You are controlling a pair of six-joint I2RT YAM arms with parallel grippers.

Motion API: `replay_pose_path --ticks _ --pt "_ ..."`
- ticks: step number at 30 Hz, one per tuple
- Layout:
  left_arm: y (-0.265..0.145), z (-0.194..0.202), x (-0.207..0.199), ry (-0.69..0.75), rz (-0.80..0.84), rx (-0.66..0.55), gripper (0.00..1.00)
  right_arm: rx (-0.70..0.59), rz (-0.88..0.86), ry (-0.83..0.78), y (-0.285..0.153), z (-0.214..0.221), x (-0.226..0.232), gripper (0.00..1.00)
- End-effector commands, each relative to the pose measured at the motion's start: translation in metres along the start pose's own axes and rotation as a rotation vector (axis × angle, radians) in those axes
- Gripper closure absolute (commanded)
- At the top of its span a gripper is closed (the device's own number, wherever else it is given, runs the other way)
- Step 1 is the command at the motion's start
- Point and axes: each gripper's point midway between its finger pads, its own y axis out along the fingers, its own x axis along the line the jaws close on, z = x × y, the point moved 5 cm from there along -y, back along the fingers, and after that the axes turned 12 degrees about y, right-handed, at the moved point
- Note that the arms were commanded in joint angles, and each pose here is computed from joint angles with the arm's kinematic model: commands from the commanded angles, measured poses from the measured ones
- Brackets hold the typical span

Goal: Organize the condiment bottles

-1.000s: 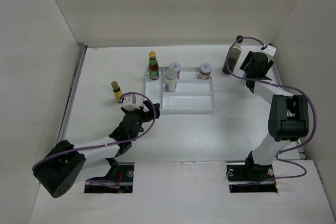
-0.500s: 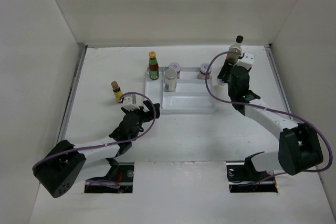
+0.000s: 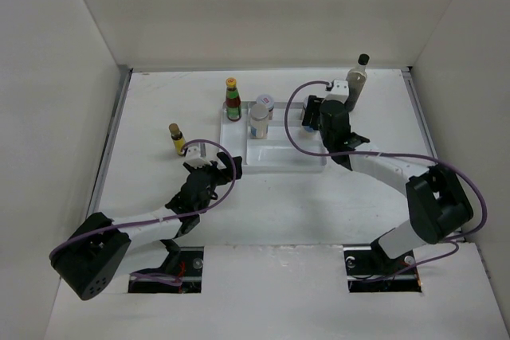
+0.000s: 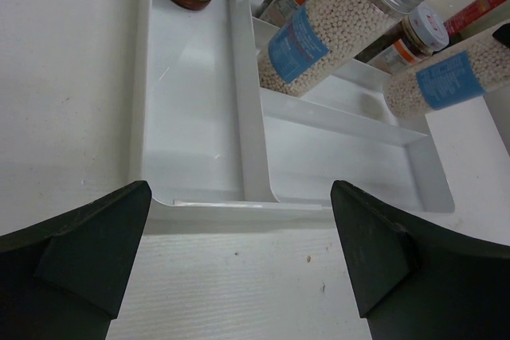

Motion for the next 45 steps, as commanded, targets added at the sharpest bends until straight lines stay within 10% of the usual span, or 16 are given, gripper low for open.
replay_pose_path --ticks 1,13,25,31,35,38,42,45 --pt "0.006 -0.021 -0.012 -0.043 0.033 -0.064 0.0 -0.117 -0.072 0.076 -0.001 -0.037 0.026 0.44" --pt "0.006 -0.022 -0.011 -0.046 0.028 -0.067 0.0 -0.014 -0.011 0.015 0.016 0.004 0.012 0.34" --pt "0.012 -0.033 0.001 0.012 -0.051 -0.105 0.0 -0.142 -0.102 0.095 -0.032 -0.052 0.021 0.0" --pt "0.005 -0.068 0.0 0.035 -0.109 -0.201 0.0 -0.189 -0.172 0.206 -0.083 -0.029 0.013 0.08" --pt "-0.001 -0.103 0.003 0.027 -0.185 -0.287 0.0 -0.154 -0.268 0.276 -0.115 -0.005 0.016 0.6" --pt "-0.001 -0.121 0.011 0.057 -0.262 -0.289 0.0 -0.074 -0.401 0.318 -0.143 0.017 0.031 0.8" --pt "0.008 -0.131 0.035 0.099 -0.415 -0.233 0.29 0.049 -0.608 0.286 -0.177 0.047 0.056 0.7" --pt "0.014 -0.133 0.054 0.136 -0.534 -0.167 0.28 0.093 -0.679 0.246 -0.186 0.067 0.061 0.42"
